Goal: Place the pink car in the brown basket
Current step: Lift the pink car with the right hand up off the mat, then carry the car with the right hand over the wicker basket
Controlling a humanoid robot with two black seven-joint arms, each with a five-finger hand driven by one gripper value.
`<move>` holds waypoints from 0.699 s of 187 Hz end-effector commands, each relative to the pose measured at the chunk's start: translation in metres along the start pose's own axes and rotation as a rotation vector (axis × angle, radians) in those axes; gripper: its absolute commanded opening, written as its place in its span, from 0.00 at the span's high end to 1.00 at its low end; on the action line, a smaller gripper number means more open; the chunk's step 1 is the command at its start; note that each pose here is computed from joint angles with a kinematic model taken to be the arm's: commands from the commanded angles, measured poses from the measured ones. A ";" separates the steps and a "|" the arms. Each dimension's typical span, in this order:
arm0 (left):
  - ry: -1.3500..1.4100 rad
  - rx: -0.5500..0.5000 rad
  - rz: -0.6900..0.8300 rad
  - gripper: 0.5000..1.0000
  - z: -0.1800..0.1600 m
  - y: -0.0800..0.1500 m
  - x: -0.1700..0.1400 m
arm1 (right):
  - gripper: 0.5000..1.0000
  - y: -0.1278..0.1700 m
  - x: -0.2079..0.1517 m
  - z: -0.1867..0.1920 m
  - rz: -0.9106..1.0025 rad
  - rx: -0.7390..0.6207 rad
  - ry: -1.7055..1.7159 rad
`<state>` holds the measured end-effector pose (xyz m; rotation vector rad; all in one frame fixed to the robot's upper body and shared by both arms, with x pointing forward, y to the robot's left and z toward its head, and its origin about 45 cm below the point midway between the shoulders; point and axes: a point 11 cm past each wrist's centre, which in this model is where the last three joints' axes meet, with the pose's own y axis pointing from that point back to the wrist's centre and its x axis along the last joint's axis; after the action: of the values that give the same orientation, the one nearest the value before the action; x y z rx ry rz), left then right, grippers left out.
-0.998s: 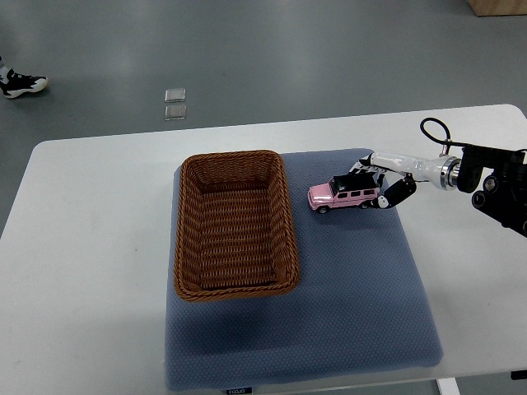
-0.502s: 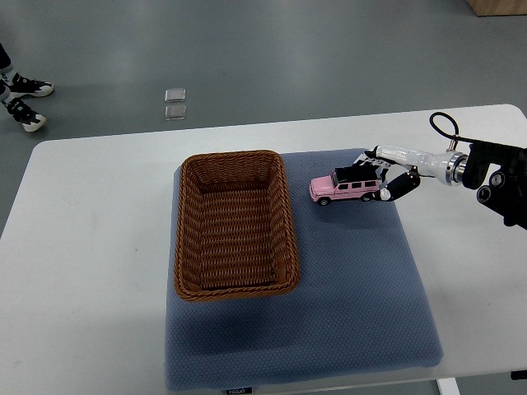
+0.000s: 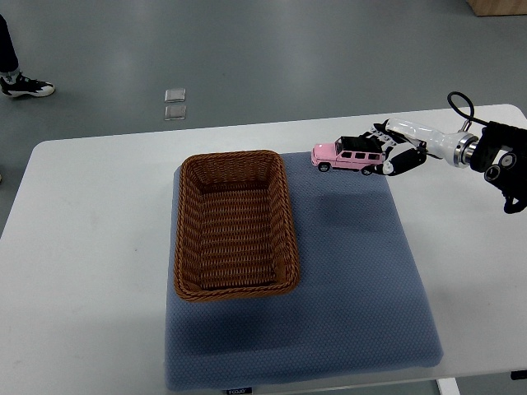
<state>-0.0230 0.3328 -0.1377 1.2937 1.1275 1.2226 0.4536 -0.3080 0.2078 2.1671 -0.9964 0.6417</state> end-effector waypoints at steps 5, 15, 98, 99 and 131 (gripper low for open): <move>0.000 -0.001 0.000 0.00 0.000 0.000 0.000 | 1.00 -0.007 0.022 -0.022 0.035 0.042 0.019; 0.000 0.001 -0.001 0.00 0.000 0.000 0.000 | 1.00 -0.010 0.032 -0.036 0.049 0.069 0.029; 0.000 0.001 -0.001 0.00 0.000 0.000 0.000 | 1.00 -0.056 0.012 -0.122 -0.048 0.222 0.185; 0.000 0.001 0.000 0.00 0.000 0.000 0.000 | 1.00 -0.056 0.011 -0.123 -0.050 0.222 0.190; 0.000 0.001 -0.001 0.00 0.000 0.000 0.000 | 1.00 -0.066 -0.010 -0.136 -0.090 0.255 0.204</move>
<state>-0.0230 0.3328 -0.1377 1.2939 1.1278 1.2224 0.4828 -0.1833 0.2723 2.2726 -0.7659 0.9675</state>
